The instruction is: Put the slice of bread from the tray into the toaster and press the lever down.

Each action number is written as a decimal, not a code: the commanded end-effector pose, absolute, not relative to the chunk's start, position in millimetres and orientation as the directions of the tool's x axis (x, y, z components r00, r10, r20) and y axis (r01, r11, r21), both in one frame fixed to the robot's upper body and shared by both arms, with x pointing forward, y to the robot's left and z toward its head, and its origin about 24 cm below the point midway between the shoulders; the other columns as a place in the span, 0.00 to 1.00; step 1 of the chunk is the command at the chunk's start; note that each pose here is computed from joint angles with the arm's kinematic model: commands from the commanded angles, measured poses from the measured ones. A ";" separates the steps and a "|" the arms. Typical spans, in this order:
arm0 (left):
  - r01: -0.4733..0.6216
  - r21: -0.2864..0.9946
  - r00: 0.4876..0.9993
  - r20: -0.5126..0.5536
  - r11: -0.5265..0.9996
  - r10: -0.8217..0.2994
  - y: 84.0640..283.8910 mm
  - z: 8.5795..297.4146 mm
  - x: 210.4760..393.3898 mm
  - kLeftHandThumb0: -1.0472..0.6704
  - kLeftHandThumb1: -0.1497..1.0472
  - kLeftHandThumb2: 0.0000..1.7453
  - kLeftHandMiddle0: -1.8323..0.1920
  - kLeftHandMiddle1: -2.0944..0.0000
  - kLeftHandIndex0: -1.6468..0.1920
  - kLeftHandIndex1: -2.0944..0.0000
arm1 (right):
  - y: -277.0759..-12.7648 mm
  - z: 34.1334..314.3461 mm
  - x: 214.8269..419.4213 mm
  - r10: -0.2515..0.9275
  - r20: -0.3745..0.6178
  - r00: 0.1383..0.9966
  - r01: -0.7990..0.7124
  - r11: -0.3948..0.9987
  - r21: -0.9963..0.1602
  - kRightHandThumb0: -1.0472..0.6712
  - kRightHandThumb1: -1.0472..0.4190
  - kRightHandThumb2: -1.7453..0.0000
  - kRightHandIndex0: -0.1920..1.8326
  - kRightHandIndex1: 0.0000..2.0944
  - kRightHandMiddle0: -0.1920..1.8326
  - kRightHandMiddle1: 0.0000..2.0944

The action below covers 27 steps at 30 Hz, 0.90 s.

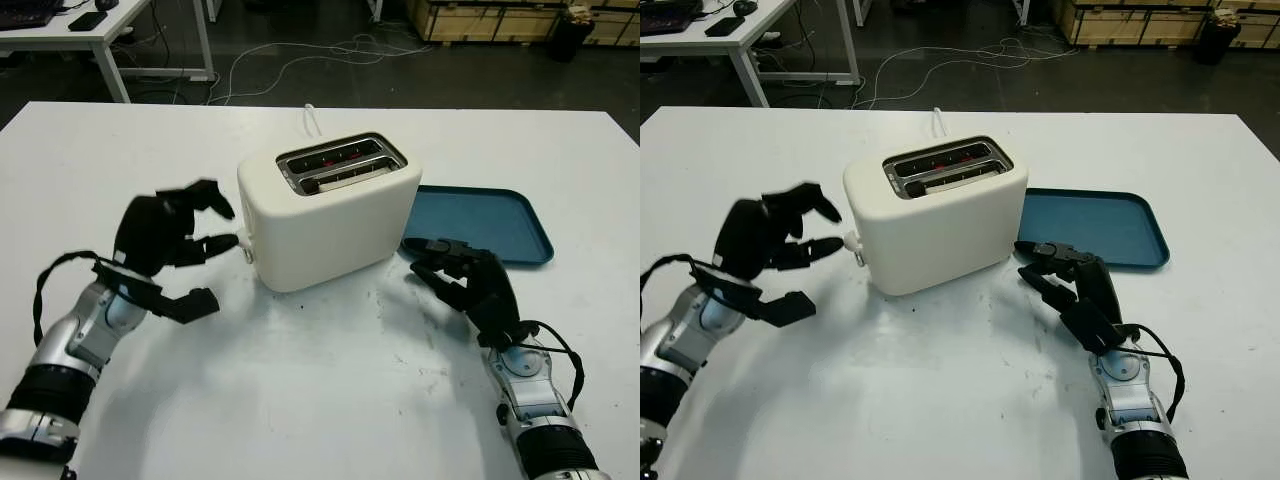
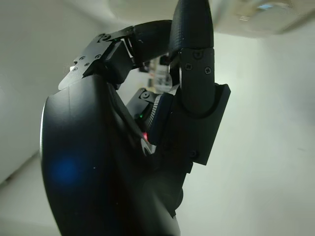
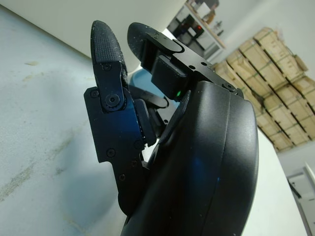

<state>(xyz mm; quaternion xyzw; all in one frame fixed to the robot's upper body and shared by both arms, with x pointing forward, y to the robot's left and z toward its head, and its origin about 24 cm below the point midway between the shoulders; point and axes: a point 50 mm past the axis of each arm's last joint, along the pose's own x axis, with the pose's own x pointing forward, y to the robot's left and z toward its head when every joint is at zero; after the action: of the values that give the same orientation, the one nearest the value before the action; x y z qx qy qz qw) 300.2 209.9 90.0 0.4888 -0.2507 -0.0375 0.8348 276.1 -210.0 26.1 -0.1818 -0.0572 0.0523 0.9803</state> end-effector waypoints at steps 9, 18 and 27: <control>-0.149 0.818 0.893 0.353 0.556 -0.280 205.3 75.5 298.1 0.06 0.89 0.14 0.43 0.17 0.52 0.31 | -213.4 35.4 280.8 0.125 0.128 0.984 -0.069 0.925 -0.373 0.25 0.09 0.92 0.42 0.41 0.57 0.00; -0.171 0.834 0.891 0.358 0.525 -0.278 208.5 84.5 303.5 0.06 0.89 0.14 0.47 0.17 0.60 0.29 | -241.3 75.8 300.3 0.166 0.195 0.967 -0.059 0.885 -0.462 0.27 0.09 0.91 0.40 0.39 0.54 0.00; -0.208 0.891 0.883 0.349 0.404 -0.313 226.4 108.9 308.6 0.05 0.89 0.20 0.59 0.17 0.76 0.19 | -267.2 132.9 313.5 0.249 0.259 0.933 -0.033 0.777 -0.628 0.27 0.10 0.99 0.45 0.33 0.53 0.00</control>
<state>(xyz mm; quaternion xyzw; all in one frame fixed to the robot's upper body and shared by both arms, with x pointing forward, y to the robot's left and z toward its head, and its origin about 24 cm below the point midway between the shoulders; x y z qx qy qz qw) 304.8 222.5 97.6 0.5308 -0.2328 -0.0373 0.8141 311.7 -265.9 122.7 -0.3118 -0.1533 0.0716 0.9349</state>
